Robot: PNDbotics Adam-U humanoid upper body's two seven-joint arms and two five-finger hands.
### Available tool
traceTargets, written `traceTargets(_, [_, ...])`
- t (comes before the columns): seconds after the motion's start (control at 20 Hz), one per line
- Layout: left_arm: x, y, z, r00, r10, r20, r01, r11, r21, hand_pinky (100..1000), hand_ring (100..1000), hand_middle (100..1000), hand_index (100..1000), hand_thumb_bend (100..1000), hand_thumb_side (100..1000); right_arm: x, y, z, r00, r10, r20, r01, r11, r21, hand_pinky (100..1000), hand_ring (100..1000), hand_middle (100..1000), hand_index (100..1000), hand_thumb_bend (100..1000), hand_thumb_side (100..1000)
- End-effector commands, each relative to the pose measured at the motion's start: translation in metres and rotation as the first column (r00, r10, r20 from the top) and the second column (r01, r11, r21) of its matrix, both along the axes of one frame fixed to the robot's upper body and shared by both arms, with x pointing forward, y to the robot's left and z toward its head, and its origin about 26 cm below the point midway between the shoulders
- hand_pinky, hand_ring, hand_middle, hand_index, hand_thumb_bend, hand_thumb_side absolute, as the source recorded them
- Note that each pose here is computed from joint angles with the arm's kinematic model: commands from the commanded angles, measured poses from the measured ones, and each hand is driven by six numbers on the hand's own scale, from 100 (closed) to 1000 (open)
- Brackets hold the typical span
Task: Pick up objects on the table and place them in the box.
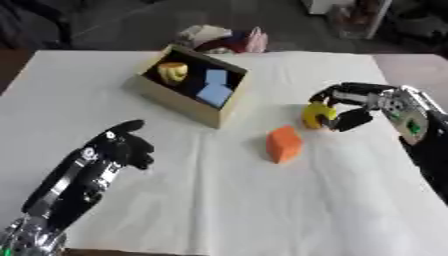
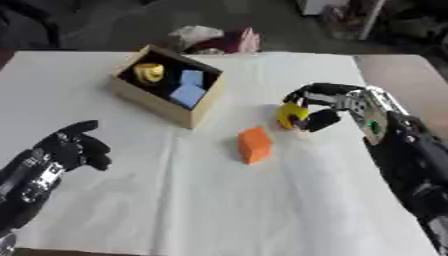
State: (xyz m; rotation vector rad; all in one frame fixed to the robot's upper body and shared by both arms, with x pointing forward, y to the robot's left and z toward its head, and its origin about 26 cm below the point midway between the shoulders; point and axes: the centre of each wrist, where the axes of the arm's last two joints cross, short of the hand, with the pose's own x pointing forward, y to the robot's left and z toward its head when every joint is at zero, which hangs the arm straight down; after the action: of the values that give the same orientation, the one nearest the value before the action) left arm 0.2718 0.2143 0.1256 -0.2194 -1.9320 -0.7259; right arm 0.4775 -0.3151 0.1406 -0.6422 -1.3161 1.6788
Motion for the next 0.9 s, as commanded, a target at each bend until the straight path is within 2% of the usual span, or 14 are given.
traceTargets(0.05, [-0.001,-0.001,0.005,1.0,-0.001,0.016,0.001,1.0,-0.002,653,646,642,929,100,782,0.001,-0.003,0.03,0.99,0.001,0.139,-0.003,1.0,0.012,641,422,417,573,100,383])
traceTargets(0.2, [-0.001,-0.001,0.005,1.0,0.003,0.016,-0.003,1.0,-0.007,652,645,641,929,100,780,0.001,0.001,0.055,0.963,0.03,0.269,-0.041,0.999,0.032,588,358,353,517,100,303])
traceTargets(0.35, [-0.001,-0.002,0.005,1.0,0.001,0.016,-0.001,1.0,-0.013,652,645,640,927,100,777,0.001,0.013,0.083,0.915,0.074,0.397,-0.094,0.995,0.033,569,337,332,506,100,231])
traceTargets(0.5, [-0.001,-0.003,0.005,1.0,-0.004,0.016,0.005,1.0,-0.022,652,645,640,924,100,777,0.004,0.03,0.098,0.873,0.1,0.477,-0.132,0.991,0.033,563,330,322,505,100,181])
traceTargets(0.65, [-0.001,-0.007,0.006,1.0,-0.017,0.013,0.018,0.999,-0.034,653,646,641,925,100,780,0.011,0.052,0.101,0.852,0.103,0.514,-0.152,0.987,0.054,564,336,324,520,100,132])
traceTargets(0.9, [0.001,-0.018,0.01,0.997,-0.078,0.009,0.078,0.996,-0.048,656,649,643,926,100,777,0.019,0.08,0.088,0.85,0.045,0.525,-0.127,0.984,0.123,570,352,340,547,100,100])
